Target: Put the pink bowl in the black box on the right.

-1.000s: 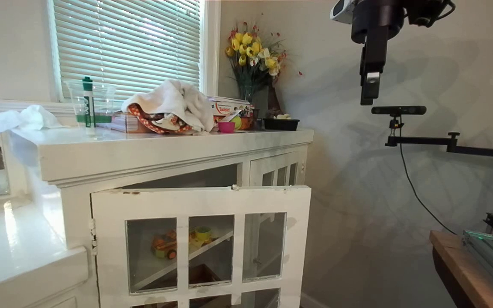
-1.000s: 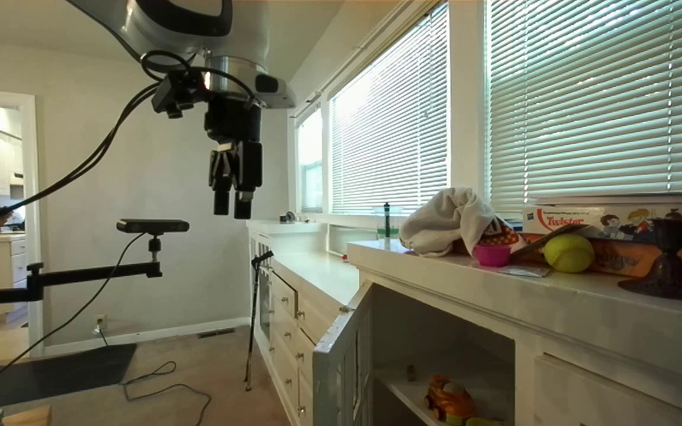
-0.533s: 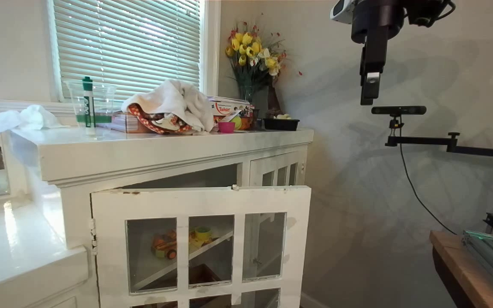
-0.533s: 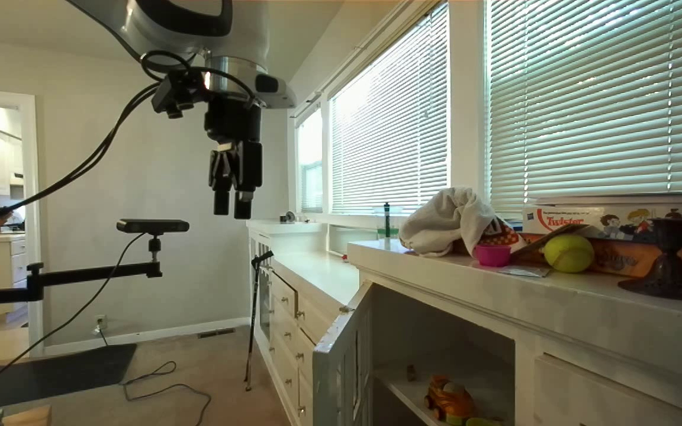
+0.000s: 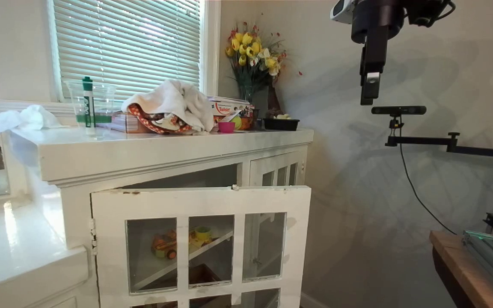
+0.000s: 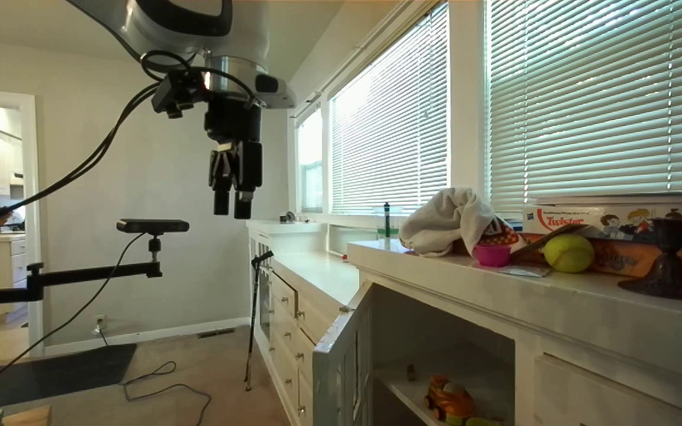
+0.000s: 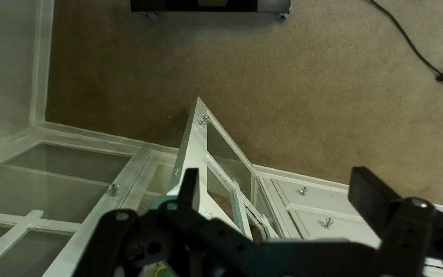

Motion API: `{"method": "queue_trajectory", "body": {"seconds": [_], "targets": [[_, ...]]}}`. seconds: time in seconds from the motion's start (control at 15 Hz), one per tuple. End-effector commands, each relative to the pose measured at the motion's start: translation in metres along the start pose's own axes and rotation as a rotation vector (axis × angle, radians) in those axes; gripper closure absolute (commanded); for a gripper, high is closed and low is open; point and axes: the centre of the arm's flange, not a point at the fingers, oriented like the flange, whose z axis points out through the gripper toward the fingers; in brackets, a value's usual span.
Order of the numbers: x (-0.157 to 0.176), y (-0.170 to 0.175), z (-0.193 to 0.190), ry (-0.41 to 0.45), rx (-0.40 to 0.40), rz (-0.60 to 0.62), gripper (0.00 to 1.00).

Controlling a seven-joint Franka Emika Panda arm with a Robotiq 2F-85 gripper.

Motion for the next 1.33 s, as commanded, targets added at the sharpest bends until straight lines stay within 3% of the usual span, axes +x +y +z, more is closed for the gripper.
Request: {"method": "queue_trajectory", "body": {"seconds": [0.0,0.87,1.27], "targets": [[0.0,0.0,0.0,0.0,0.0,0.0,0.0],[0.0,0.0,0.0,0.0,0.0,0.0,0.0],[0.028,0.007,-0.011,0.124,-0.013,0.027,0.0]]}}
